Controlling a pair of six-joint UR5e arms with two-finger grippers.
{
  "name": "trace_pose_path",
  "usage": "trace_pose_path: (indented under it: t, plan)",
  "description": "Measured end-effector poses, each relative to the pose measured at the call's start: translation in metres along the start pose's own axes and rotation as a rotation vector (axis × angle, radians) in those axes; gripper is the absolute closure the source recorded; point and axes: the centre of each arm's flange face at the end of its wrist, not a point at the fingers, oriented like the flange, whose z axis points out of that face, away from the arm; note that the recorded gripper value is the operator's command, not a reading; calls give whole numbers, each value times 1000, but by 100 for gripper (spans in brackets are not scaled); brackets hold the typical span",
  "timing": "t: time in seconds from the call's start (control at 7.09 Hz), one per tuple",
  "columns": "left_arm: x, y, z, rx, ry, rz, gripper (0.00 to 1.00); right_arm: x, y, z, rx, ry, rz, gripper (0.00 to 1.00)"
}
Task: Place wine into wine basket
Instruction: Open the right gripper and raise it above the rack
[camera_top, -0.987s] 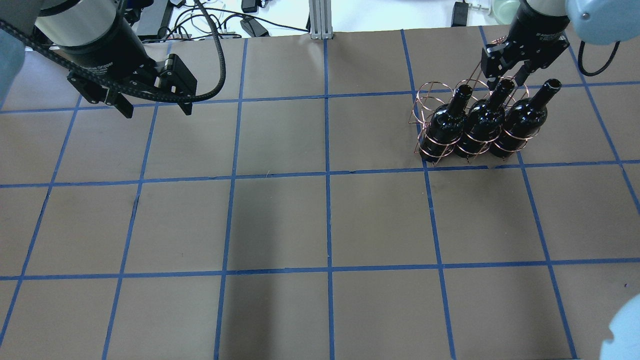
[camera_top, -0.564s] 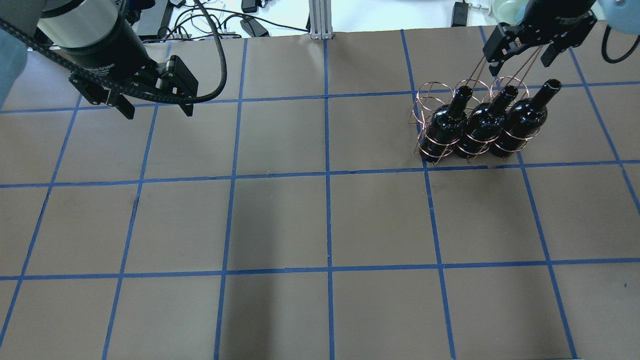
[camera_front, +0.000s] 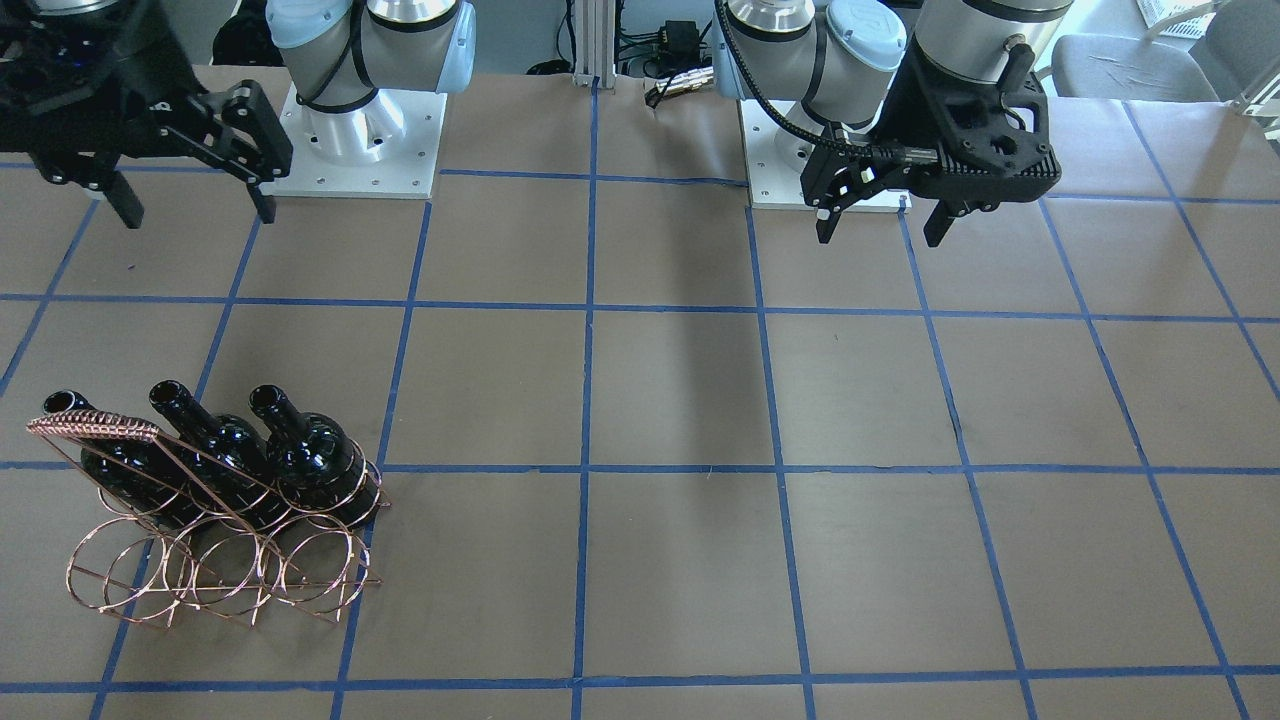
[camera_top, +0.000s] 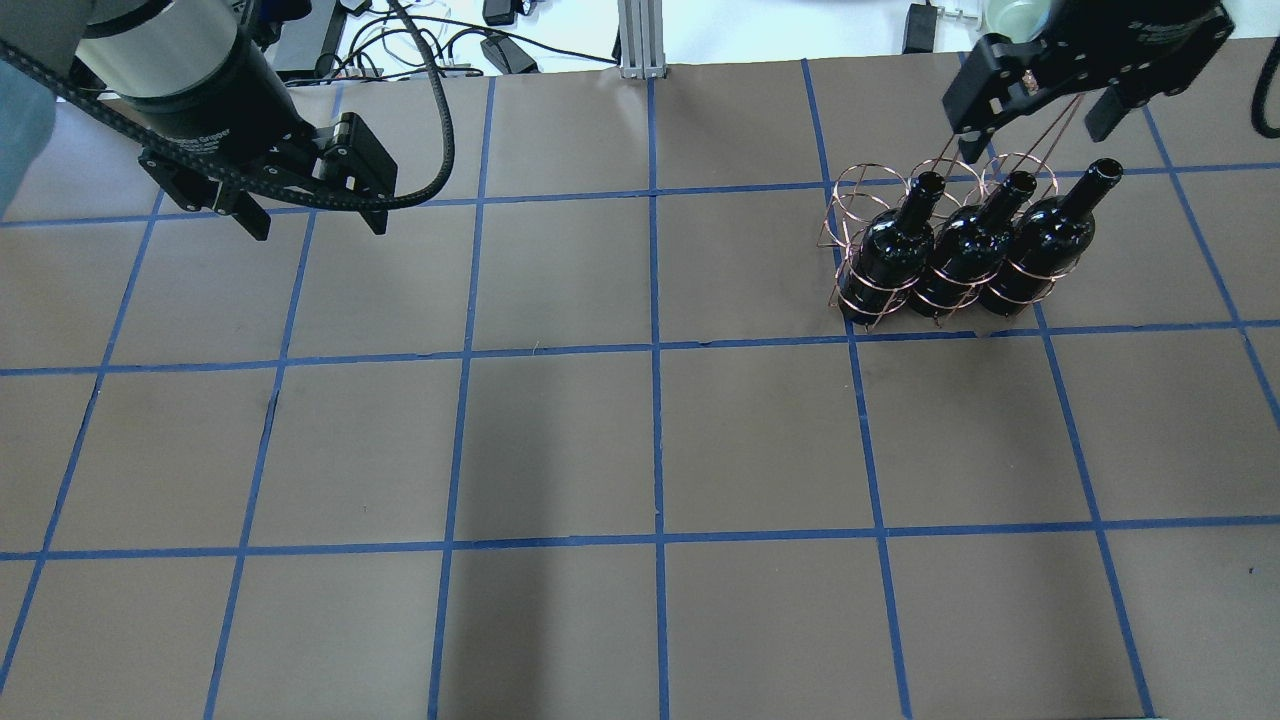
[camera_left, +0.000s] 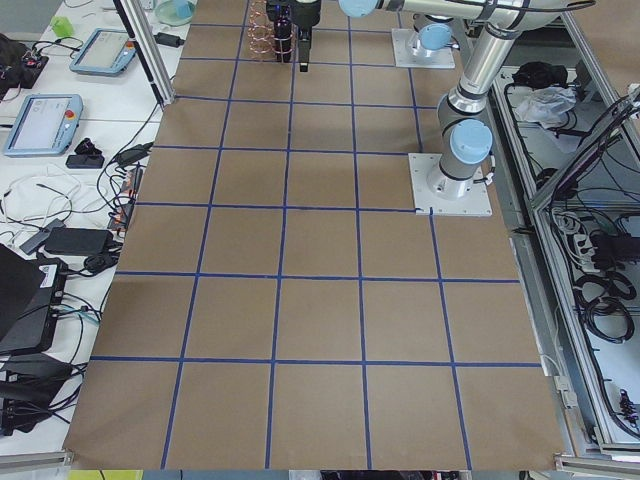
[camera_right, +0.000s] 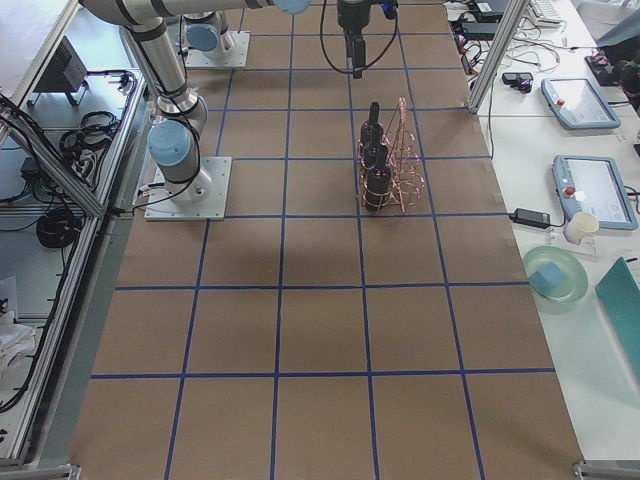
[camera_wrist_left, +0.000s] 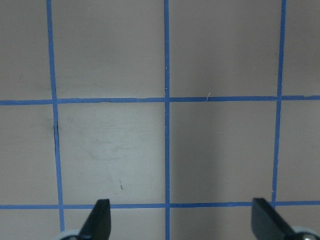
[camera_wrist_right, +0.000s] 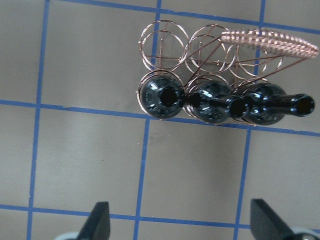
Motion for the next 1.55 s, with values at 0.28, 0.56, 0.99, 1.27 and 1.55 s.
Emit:
trace_pose_path:
  t: [0.28,0.56,0.99,1.27,1.55]
  plan:
    - [1,0,1,-2,0,2,0,-50,10,10,-23,-13,2,0]
    - [1,0,1,-3,1,2,0,-57,12,19,-38,-16,5,0]
    - [1,1,2,-4,0,3,0,-48,12,18,-33,-13,89,0]
    - [2,1,3,-6,0,4,0,-45,12,17,-28,-5,130,0]
    - [2,1,3,-5,0,5,0,-44,12,16,-27,3,136,0]
